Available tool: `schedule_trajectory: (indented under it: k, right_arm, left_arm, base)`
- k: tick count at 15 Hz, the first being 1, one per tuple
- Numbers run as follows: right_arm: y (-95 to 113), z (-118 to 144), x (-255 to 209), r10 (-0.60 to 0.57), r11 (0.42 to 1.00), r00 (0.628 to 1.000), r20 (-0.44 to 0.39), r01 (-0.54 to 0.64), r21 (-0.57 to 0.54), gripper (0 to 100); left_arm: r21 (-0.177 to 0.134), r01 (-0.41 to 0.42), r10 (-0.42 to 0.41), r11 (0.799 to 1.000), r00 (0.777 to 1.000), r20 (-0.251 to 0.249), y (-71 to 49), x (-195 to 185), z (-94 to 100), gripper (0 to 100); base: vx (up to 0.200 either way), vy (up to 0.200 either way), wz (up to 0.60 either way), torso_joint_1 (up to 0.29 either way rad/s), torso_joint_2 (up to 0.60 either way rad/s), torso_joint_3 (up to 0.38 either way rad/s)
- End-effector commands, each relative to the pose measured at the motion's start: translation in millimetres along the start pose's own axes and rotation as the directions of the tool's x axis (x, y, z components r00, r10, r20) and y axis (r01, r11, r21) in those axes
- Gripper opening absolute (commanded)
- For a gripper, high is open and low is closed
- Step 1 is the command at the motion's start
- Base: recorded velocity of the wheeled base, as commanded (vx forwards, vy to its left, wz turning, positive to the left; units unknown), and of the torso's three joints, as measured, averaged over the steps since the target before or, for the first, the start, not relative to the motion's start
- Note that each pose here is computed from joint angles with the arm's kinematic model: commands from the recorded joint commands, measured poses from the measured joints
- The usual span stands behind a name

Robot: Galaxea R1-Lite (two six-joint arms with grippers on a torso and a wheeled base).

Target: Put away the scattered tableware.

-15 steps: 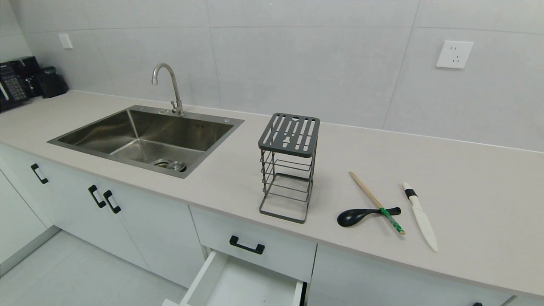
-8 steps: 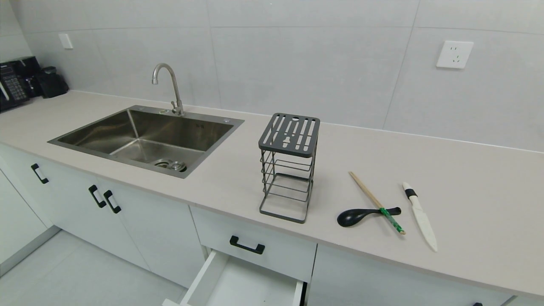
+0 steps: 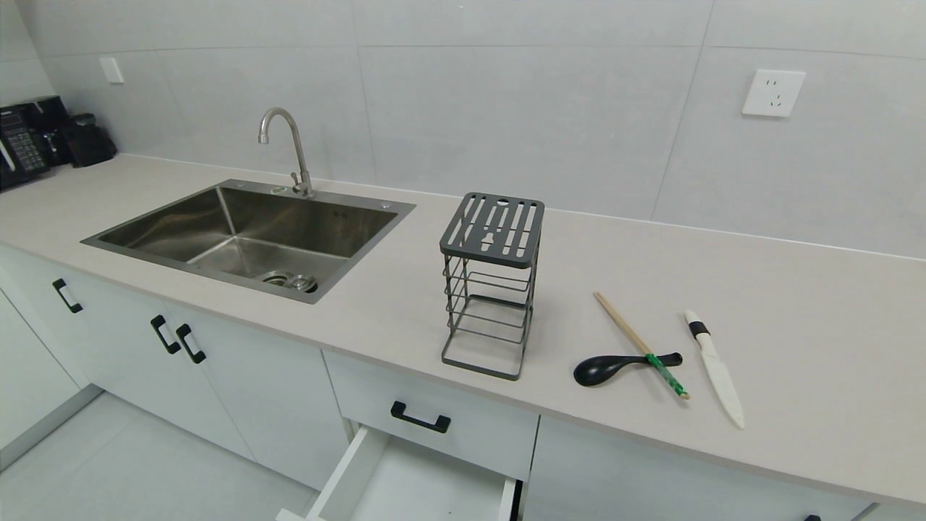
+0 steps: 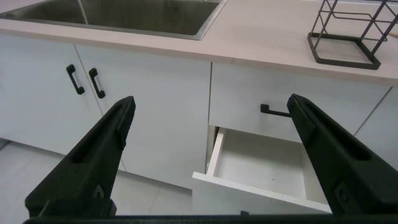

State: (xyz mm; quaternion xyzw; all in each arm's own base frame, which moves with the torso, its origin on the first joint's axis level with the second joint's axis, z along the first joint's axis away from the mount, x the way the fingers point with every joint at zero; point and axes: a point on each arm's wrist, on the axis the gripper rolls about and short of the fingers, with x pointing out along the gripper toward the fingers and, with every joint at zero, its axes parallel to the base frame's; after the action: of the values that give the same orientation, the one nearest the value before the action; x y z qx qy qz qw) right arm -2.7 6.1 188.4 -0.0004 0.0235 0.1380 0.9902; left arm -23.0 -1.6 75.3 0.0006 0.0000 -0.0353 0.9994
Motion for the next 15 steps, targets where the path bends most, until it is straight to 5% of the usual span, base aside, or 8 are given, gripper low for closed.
schedule_trajectory:
  k: [1,5,9,15]
  right_arm:
    - [-13.5,21.9,70.4,0.136,0.989,0.955,-0.264,-0.118,0.084,100]
    - [2.9,14.2,127.4,0.127,0.991,0.873,-0.472,-0.131,0.024,100]
    - [30.8,29.4,191.8,0.068,0.993,0.854,-0.515,-0.108,-0.049,100]
    - [44.4,-1.9,228.2,0.053,0.997,0.767,-0.639,-0.082,-0.016,100]
  left_arm:
    - [0.000,0.000,0.000,1.000,1.000,-0.002,0.0,0.1,0.0,100]
    - [0.000,0.000,0.000,1.000,1.000,-0.002,0.0,0.1,0.0,100]
    - [0.000,0.000,0.000,1.000,1.000,-0.002,0.0,0.1,0.0,100]
    - [0.000,0.000,0.000,1.000,1.000,-0.002,0.0,0.1,0.0,100]
  base:
    - [0.000,0.000,0.00,0.000,0.00,0.000]
    - [0.000,0.000,0.00,0.000,0.00,0.000]
    - [0.000,0.000,0.00,0.000,0.00,0.000]
    - [0.000,0.000,0.00,0.000,0.00,0.000]
